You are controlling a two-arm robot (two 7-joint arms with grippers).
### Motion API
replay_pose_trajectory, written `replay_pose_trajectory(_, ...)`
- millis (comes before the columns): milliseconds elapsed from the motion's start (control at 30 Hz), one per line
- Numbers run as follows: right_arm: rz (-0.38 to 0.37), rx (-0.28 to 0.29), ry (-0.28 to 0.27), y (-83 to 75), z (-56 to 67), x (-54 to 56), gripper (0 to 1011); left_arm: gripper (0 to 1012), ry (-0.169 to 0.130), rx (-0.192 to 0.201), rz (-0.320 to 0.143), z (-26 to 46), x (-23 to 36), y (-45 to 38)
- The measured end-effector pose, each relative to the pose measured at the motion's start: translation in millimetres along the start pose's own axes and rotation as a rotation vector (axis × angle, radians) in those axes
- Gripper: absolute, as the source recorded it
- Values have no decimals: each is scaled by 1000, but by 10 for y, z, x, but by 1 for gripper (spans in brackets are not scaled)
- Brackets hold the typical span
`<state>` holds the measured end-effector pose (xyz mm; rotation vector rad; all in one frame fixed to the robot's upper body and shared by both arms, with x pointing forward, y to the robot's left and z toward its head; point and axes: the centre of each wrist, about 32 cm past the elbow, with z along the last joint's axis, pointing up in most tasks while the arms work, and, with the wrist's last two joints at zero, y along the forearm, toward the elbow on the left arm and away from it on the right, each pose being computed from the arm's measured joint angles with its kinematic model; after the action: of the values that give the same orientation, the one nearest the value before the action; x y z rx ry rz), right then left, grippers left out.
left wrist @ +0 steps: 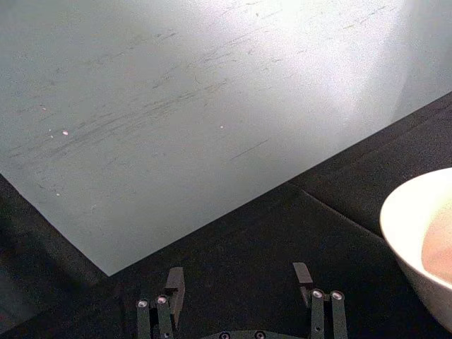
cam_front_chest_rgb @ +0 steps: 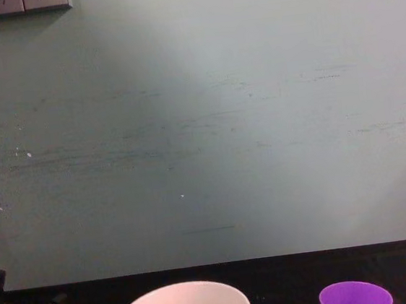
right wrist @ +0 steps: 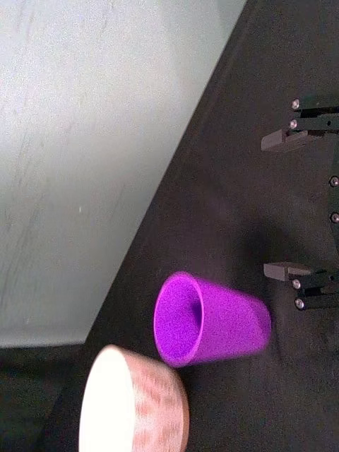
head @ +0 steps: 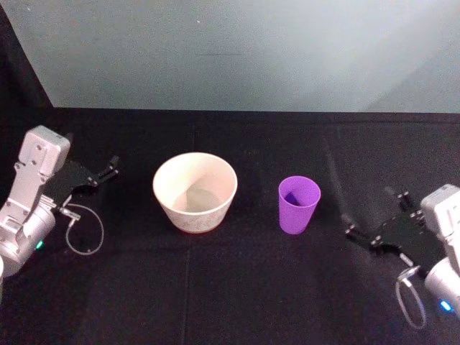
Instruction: Pick up the cup and pour the mung beans from the cup into the bowl.
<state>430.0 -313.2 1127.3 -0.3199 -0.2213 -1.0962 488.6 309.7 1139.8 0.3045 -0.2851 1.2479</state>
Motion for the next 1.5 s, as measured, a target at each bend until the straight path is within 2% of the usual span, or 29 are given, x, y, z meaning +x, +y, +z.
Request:
replay_pose_trajectory(233, 69, 27, 35, 27, -16, -181, 1002, 1000, 0, 0, 0, 0, 0, 0)
replay_pose_trajectory(467, 128, 57, 70, 103, -18, -297, 1000, 1000, 0, 0, 0, 0, 0, 0)
replay_pose_trajectory(800, 163, 75, 98, 320, -23, -365, 1002, 1000, 0, 0, 0, 0, 0, 0)
replay_pose_trajectory(1000, 160, 73, 113, 445, 1, -400, 1000, 1000, 0, 0, 0, 0, 0, 0)
replay_pose_trajectory(1300, 156, 85, 201, 588, 0, -446, 1000, 1000, 0, 0, 0, 0, 0, 0)
replay_pose_trajectory(1500, 154, 87, 234, 643, 1, -471, 1000, 1000, 0, 0, 0, 0, 0, 0)
